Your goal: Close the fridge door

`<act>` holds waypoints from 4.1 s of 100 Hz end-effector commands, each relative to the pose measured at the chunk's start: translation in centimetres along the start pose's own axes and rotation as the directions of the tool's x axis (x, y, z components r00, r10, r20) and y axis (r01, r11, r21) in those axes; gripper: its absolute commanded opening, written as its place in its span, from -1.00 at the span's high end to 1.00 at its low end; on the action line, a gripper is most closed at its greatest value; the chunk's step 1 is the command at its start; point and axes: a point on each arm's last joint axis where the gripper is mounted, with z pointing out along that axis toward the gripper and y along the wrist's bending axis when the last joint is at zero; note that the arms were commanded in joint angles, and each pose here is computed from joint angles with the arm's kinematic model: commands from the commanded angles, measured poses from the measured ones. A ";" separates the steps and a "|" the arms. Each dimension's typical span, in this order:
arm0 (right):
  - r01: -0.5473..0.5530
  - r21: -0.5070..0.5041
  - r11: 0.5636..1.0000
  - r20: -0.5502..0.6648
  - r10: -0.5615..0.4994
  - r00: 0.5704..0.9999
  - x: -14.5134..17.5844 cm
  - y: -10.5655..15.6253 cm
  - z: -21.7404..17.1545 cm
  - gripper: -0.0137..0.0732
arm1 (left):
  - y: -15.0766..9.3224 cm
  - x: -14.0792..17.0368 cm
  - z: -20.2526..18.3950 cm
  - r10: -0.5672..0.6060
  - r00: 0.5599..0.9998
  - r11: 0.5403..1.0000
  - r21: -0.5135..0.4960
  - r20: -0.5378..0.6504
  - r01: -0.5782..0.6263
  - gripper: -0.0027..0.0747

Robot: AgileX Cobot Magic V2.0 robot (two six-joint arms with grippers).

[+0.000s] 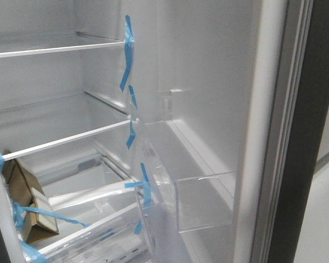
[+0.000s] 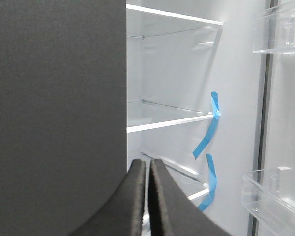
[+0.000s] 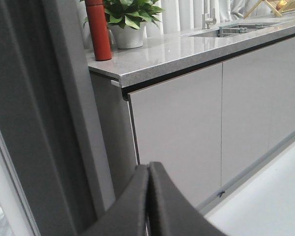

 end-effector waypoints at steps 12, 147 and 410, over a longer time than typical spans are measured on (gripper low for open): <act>0.006 -0.007 1.000 0.085 -0.005 0.996 -0.2 0.0 -0.1 0.79 | 0.0 0.5 -0.1 -0.006 0.999 1.000 0.003 0.047 0.006 0.98; -0.105 -0.039 0.994 0.136 0.110 0.985 -9.4 0.8 -2.1 0.79 | 0.0 0.5 -0.1 -0.006 0.999 1.000 0.003 0.047 0.006 0.98; -0.716 0.094 0.692 -0.471 0.664 0.580 -14.4 -3.0 23.6 0.79 | 0.0 0.5 -0.1 -0.006 0.999 1.000 0.003 0.047 0.006 0.98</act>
